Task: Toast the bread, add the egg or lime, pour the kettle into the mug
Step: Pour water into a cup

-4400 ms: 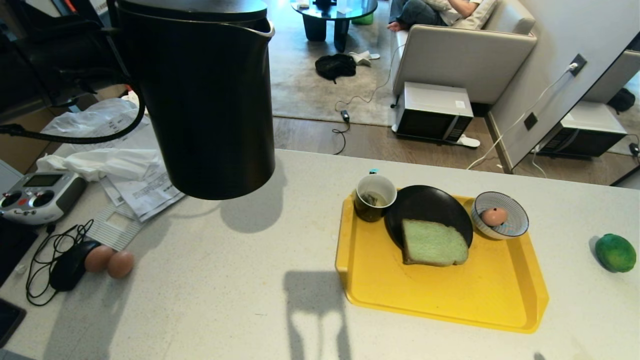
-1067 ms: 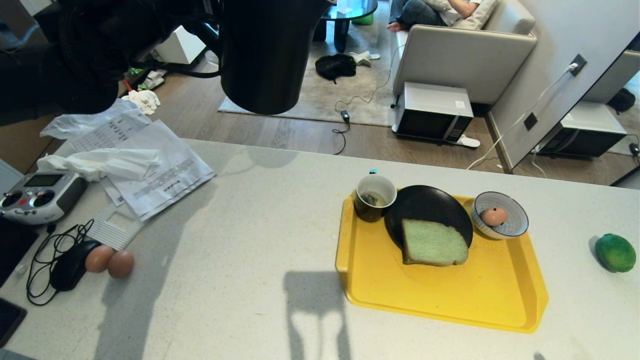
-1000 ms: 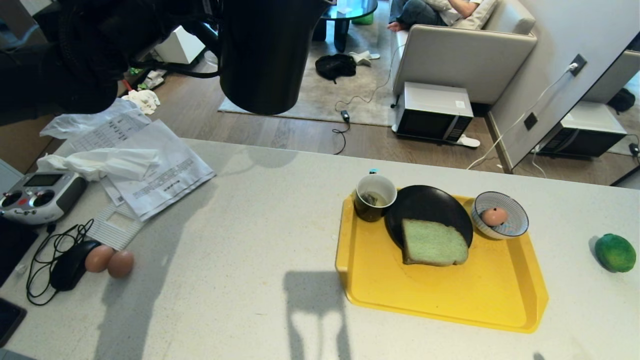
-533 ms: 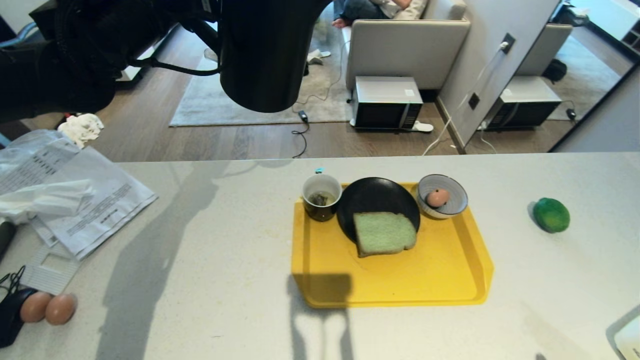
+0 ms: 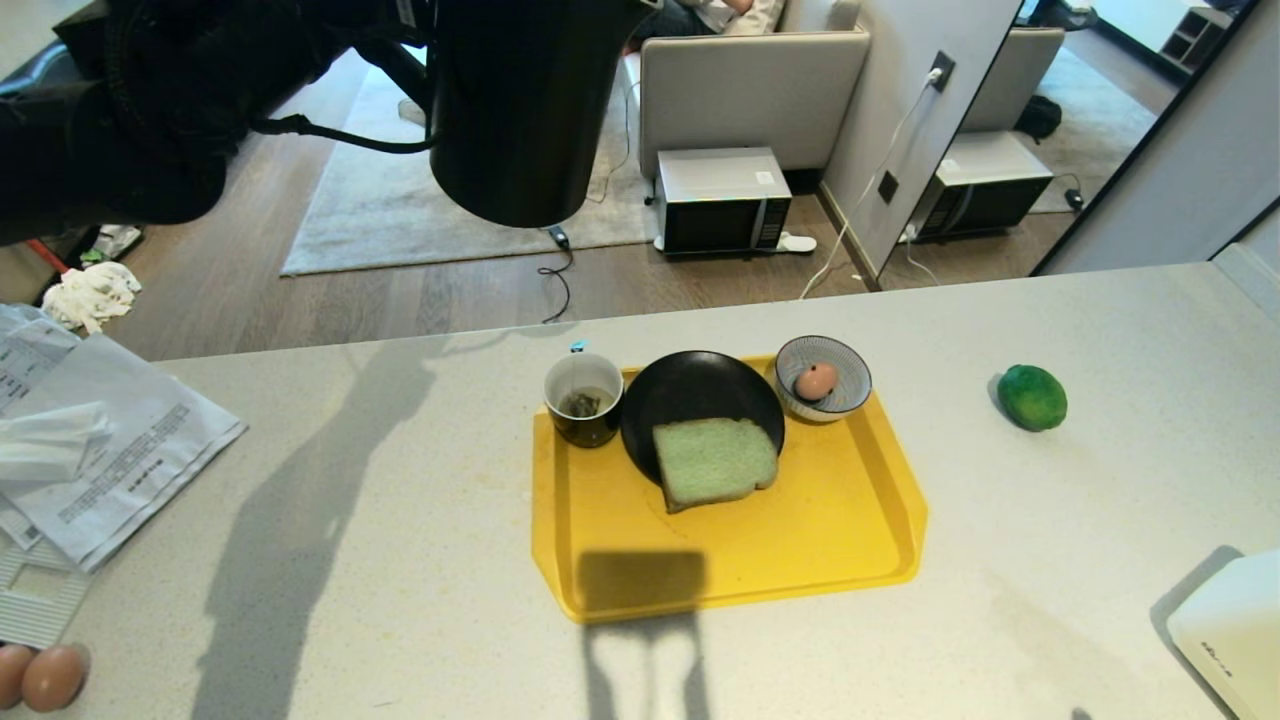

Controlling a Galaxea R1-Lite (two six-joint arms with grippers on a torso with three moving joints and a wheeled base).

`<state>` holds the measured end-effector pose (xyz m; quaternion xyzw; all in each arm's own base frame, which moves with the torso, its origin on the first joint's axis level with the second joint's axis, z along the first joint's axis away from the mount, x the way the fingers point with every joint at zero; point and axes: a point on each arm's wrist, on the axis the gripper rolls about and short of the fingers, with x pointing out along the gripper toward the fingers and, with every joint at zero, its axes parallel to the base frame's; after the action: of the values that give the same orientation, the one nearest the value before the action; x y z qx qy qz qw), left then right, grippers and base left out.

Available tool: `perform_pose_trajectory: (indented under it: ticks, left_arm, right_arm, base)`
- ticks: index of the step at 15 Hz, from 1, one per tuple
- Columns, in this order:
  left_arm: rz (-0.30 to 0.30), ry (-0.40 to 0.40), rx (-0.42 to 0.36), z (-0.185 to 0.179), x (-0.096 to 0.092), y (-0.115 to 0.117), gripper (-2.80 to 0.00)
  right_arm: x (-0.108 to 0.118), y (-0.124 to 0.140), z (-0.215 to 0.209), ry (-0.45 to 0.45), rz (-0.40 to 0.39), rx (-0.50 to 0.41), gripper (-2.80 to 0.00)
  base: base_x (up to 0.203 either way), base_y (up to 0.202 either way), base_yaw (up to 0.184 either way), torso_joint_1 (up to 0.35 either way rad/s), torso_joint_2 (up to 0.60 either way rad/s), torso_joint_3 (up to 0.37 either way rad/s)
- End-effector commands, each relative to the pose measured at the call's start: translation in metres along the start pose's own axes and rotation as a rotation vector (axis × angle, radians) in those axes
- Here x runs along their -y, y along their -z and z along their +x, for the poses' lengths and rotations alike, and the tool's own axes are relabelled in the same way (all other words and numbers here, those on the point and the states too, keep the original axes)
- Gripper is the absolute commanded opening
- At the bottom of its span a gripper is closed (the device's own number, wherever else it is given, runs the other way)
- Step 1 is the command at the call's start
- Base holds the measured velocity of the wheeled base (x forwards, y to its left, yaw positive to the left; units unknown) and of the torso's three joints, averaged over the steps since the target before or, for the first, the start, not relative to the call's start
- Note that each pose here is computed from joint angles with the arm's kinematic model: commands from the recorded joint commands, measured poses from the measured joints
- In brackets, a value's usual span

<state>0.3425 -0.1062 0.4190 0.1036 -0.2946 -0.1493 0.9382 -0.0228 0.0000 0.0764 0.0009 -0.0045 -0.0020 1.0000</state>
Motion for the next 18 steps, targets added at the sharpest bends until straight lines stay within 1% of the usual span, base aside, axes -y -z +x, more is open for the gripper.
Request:
perform_pose_trajectory:
  ticks: [1,4,6,8,11,13,15,18]
  left_arm:
    - [0.013,-0.009,-0.013,0.000,-0.004,0.005,-2.80]
    - [0.029,-0.018,-0.027,0.000,-0.008,0.011,-2.80]
    - [0.030,-0.022,-0.055,-0.002,-0.009,0.020,-2.80]
    - [0.041,-0.024,-0.104,-0.011,-0.011,0.035,-2.80]
    - [0.063,-0.006,-0.220,-0.031,-0.008,0.065,-2.80]
    - [0.093,-0.003,-0.243,-0.040,-0.007,0.081,-2.80]
    - [0.146,-0.009,-0.271,-0.048,-0.013,0.097,-2.80]
    - [0.175,-0.007,-0.269,-0.051,-0.021,0.096,-2.80]
  right_arm:
    - [0.000,0.000,0.000,-0.001,0.000,-0.001,-2.80]
    - [0.000,0.000,0.000,0.001,0.000,-0.001,-2.80]
    - [0.000,0.000,0.000,0.001,0.000,-0.001,-2.80]
    - [0.000,0.000,0.000,0.001,0.000,0.000,-2.80]
    - [0.000,0.000,0.000,-0.001,0.000,-0.001,-2.80]
    - [0.000,0.000,0.000,0.001,0.000,-0.001,-2.80]
    - [0.000,0.000,0.000,0.001,0.000,0.000,-2.80]
    - [0.000,0.000,0.000,0.001,0.000,-0.003,-2.80]
  base:
    - [0.000,0.000,0.000,0.000,0.00,0.000]
    - [0.000,0.000,0.000,0.000,0.00,0.000]
    - [0.000,0.000,0.000,0.000,0.00,0.000]
    - [0.000,0.000,0.000,0.000,0.00,0.000]
    - [0.000,0.000,0.000,0.000,0.00,0.000]
    - [0.000,0.000,0.000,0.000,0.00,0.000]
    - [0.000,0.000,0.000,0.000,0.00,0.000]
    - [0.000,0.000,0.000,0.000,0.00,0.000]
